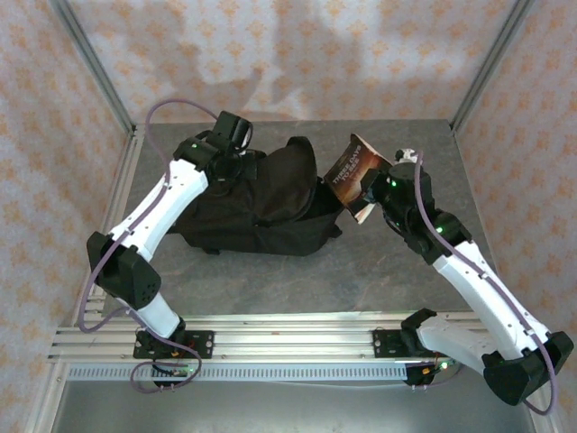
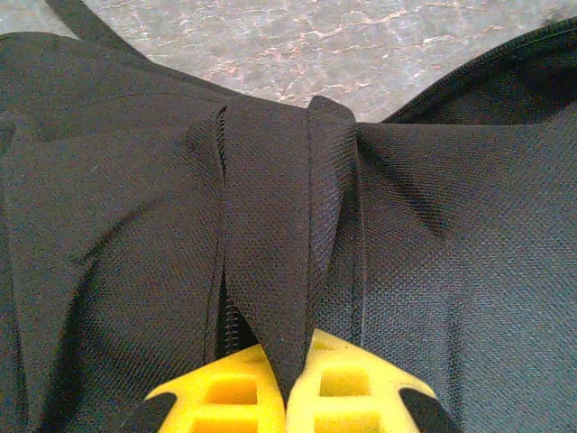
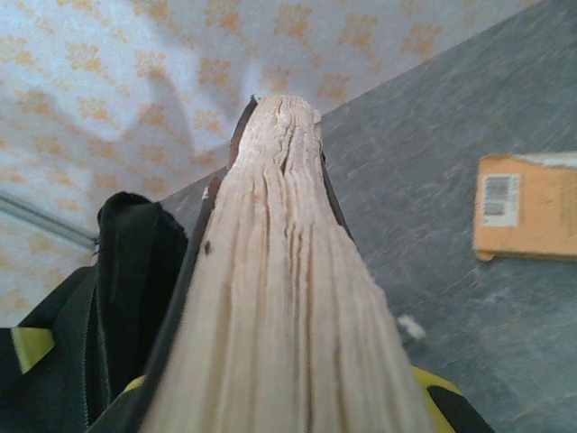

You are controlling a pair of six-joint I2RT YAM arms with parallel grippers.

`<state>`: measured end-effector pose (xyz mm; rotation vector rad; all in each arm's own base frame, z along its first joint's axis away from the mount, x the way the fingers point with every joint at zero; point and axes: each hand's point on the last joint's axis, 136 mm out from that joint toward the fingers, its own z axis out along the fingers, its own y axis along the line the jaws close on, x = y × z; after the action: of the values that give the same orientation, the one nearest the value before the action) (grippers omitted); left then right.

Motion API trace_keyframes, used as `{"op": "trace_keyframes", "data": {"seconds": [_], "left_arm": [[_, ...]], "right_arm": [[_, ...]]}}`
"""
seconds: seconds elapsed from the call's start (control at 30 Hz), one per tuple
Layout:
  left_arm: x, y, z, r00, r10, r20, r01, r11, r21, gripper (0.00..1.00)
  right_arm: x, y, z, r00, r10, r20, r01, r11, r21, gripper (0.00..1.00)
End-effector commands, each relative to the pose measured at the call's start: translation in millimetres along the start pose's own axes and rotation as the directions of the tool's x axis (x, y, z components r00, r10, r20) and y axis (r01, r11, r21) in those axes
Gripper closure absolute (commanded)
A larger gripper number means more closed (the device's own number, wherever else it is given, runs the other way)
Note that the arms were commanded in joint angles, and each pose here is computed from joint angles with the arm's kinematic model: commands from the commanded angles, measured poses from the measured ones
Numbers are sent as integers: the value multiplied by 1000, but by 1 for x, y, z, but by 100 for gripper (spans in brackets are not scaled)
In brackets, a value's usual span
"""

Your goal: Pack books, pencil case, and school supplies into a backpack

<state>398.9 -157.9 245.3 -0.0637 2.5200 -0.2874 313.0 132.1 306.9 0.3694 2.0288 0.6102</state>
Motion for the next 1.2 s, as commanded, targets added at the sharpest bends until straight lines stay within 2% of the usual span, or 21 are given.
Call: {"op": "trace_keyframes", "data": {"seconds": [0.0,0.17,0.3,0.37,0.4,0.57,0.67,0.77,0.9,0.97,1.17], "left_arm": [[-43,-36,-42,982,-27,185,-15,975,221,100],[-45,-46,-48,982,-44,184,-17,949,313,100],[-33,-51,-33,994,-36,106,-2,941,338,99],[-24,-48,-23,999,-25,45,10,951,310,78],[-20,-45,-21,999,-17,29,7,959,284,70],[-26,-25,-45,995,-30,97,15,989,149,55],[-30,-42,-61,991,-46,127,19,977,211,47],[-24,-83,-63,994,5,112,-38,955,294,34],[-9,-134,-54,989,130,71,-146,938,315,30],[-3,-148,-48,984,169,59,-179,935,307,29],[6,-158,-17,981,193,14,-191,949,250,30]], "right_arm": [[5,37,6,992,72,-101,-89,981,-174,100],[27,53,25,943,170,-287,-250,930,-270,100],[49,75,39,870,197,-451,-370,866,-335,100],[49,81,41,862,210,-461,-399,843,-362,100],[47,81,41,863,216,-456,-404,837,-369,100],[48,84,42,859,216,-465,-414,827,-381,100],[49,84,43,858,215,-467,-415,825,-383,100],[48,86,41,858,213,-467,-420,815,-400,100],[47,88,40,858,210,-469,-420,813,-404,100],[47,89,39,857,209,-472,-421,811,-407,100],[47,91,36,855,202,-478,-422,807,-414,100]]}}
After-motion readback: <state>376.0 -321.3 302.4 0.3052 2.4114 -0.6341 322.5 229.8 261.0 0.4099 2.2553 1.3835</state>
